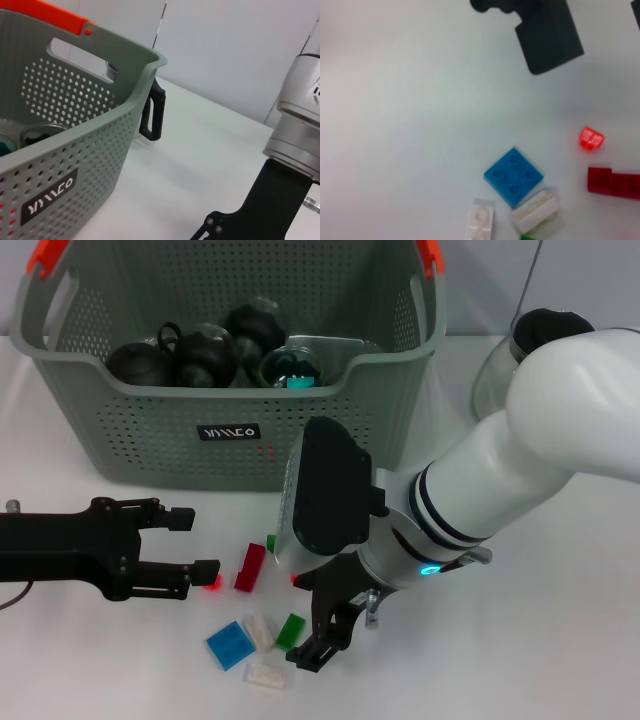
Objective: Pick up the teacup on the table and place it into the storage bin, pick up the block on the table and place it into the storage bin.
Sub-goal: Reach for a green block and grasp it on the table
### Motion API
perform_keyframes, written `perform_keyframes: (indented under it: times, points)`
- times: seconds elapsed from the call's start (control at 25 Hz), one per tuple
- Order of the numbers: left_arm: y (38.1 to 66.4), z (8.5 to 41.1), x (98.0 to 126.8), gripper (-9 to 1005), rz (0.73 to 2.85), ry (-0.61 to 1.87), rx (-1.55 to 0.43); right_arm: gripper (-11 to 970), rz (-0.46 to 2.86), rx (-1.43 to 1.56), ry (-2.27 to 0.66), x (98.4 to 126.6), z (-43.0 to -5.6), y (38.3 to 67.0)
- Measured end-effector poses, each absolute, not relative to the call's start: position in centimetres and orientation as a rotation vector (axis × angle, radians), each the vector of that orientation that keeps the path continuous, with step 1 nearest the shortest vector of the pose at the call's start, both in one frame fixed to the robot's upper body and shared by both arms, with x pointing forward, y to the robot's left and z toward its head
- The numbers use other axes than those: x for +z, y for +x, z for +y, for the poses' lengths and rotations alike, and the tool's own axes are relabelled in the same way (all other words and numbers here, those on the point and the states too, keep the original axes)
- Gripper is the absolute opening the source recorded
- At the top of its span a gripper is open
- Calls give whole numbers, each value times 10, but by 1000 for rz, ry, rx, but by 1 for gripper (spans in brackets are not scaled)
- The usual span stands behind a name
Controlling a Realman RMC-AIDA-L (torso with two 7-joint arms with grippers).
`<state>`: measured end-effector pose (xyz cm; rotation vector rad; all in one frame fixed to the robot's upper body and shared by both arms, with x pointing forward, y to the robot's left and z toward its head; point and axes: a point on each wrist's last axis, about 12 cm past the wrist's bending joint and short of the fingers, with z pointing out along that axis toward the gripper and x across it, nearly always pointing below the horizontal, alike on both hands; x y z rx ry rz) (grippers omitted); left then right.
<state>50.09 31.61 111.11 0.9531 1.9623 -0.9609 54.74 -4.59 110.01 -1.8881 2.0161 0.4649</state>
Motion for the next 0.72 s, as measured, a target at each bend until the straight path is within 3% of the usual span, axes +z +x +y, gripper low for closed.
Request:
perform_keyframes:
  times: [0.72]
  points:
    - [504,316,1110,845,1959,946,-956,832,2001,452,-1886,1091,-38,547]
